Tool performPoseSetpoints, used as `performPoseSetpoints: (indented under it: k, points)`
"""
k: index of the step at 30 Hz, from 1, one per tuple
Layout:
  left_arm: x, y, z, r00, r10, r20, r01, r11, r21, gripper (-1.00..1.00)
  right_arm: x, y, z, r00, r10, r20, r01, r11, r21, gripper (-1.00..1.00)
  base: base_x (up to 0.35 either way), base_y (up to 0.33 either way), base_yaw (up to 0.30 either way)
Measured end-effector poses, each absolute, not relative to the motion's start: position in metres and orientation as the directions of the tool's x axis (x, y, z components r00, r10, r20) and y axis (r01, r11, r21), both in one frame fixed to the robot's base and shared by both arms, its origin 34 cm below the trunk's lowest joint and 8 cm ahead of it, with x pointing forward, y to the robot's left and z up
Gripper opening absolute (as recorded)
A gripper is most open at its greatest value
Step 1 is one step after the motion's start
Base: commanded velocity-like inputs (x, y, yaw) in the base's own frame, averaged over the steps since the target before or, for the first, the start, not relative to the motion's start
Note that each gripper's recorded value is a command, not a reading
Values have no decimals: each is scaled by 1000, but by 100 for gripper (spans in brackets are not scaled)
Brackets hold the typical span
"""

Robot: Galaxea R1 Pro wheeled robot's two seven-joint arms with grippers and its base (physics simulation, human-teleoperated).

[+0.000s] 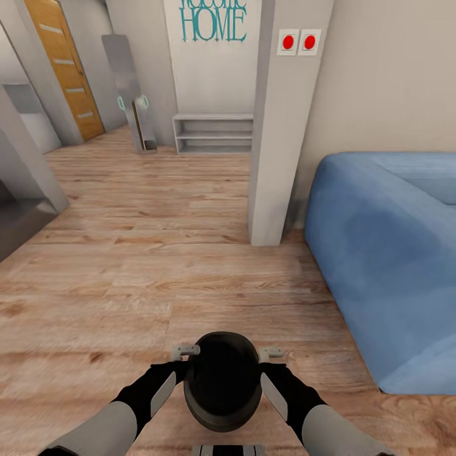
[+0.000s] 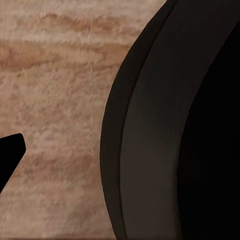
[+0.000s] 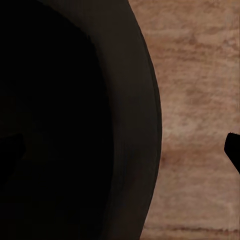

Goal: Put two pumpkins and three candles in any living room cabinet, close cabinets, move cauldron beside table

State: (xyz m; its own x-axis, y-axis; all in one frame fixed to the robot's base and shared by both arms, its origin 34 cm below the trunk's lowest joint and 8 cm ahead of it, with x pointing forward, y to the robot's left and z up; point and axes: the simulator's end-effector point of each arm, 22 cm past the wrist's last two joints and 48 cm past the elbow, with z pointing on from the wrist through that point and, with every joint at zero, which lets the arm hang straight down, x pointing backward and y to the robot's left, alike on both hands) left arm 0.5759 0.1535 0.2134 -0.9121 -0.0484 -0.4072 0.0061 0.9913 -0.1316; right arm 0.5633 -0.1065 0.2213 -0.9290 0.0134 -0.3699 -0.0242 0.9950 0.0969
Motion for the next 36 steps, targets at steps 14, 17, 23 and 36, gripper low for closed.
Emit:
performPoseSetpoints:
  k: [14,17,23,36]
  points:
    - [572,154,207,-917,-48,-396,5,991,-132,100,561,-108,215,-932,13,-363,-22,995,94,100,0,0,0]
    - [572,154,207,-917,-48,-395,4,991,-132,100,561,-108,215,-931,13,-364,-23,995,94,100,0,0,0]
    - [570,154,205,-919,-48,-391,4,991,-132,100,560,-108,213,-932,11,-362,-24,995,92,100,0,0,0]
    - [568,154,200,-922,-48,-384,3,991,-132,100,558,-109,209,-935,8,-356,-26,996,90,100,0,0,0]
